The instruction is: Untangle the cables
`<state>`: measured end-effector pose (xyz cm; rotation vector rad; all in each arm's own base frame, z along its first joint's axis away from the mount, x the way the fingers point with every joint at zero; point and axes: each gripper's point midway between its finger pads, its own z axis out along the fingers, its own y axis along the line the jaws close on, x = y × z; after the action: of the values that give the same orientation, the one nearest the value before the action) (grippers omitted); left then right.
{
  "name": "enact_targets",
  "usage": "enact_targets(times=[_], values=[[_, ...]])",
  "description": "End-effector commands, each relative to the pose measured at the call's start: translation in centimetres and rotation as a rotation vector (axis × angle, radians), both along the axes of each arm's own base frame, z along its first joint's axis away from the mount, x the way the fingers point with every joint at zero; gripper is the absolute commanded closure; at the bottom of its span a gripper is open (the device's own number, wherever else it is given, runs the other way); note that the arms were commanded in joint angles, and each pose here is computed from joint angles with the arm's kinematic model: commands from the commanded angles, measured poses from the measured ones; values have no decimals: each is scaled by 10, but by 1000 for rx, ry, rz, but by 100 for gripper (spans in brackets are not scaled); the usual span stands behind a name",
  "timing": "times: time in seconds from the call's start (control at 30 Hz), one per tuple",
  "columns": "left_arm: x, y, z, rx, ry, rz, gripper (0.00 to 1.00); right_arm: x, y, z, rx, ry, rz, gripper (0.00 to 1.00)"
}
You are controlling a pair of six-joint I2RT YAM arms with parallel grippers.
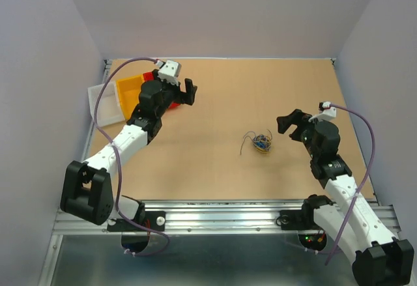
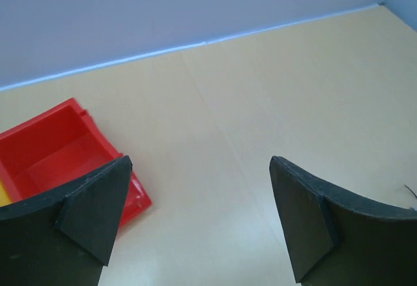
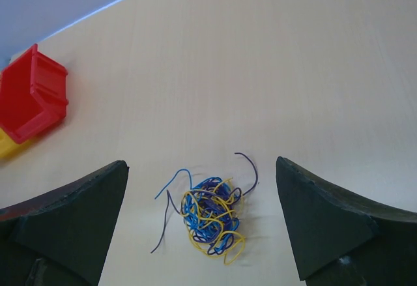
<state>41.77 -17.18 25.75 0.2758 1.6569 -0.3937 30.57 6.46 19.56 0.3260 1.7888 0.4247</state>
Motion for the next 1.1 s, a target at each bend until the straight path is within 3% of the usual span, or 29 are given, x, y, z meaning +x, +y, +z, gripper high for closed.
enact_targets(times=[0.0,0.27,0.33,0.63,1.0,1.03,1.07], values=[[-22,-43,17,100,-143,-224,1,2,2,38,22,-78,5,0],[-85,-153,-43,258,-140,-564,1,2,-3,36,18,-73,-19,0],[-83,-169,-47,281,-136,-542,1,1,-4,36,16,-78,-25,0],[-106,-253,-125,396,29,-767,14,-9,-5,46,23,-124,-19,0],[-119,-297,-186,496,121,-866,21,-8,-6,45,29,-119,-27,0],[-122,-300,-188,506,121,-880,24,-7,-6,45,30,-118,-29,0],[-126,-298,-202,529,159,-896,35,-7,-5,46,30,-119,-28,0]])
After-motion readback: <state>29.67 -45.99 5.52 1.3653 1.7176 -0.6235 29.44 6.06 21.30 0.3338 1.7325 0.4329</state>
